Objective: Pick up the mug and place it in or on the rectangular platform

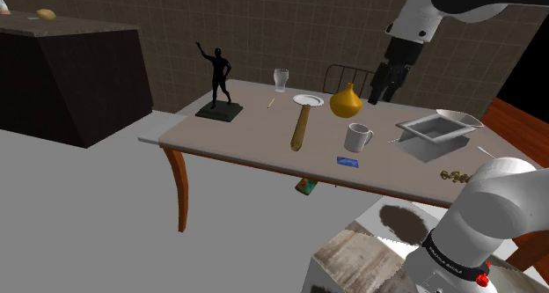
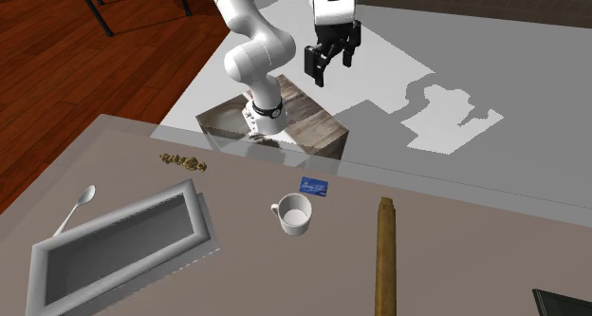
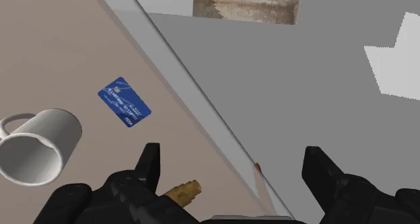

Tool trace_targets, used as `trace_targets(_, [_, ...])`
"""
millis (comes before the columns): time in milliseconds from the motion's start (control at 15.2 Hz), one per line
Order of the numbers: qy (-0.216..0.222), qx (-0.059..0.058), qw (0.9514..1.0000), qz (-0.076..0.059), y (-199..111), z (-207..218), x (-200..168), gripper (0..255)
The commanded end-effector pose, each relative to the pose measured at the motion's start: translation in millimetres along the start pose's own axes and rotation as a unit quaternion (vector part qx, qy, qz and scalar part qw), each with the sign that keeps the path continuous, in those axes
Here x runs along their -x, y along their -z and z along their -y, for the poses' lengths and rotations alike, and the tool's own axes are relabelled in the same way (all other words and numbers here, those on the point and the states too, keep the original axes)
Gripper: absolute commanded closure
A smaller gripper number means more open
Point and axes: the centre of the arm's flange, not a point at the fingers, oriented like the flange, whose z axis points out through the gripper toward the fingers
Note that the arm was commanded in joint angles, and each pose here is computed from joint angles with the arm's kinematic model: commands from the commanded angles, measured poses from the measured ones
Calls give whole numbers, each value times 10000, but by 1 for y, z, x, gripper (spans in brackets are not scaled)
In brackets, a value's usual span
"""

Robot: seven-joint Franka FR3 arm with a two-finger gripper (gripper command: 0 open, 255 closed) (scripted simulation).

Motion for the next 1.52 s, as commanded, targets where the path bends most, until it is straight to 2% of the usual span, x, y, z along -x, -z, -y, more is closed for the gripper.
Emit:
trace_targets(0, [0,0,10000,0,0,0,0,0])
trace_targets(726, [426,396,9983,54,-93,-88,-49,0])
trace_targets(1452, [850,790,9932,108,-180,-179,-105,0])
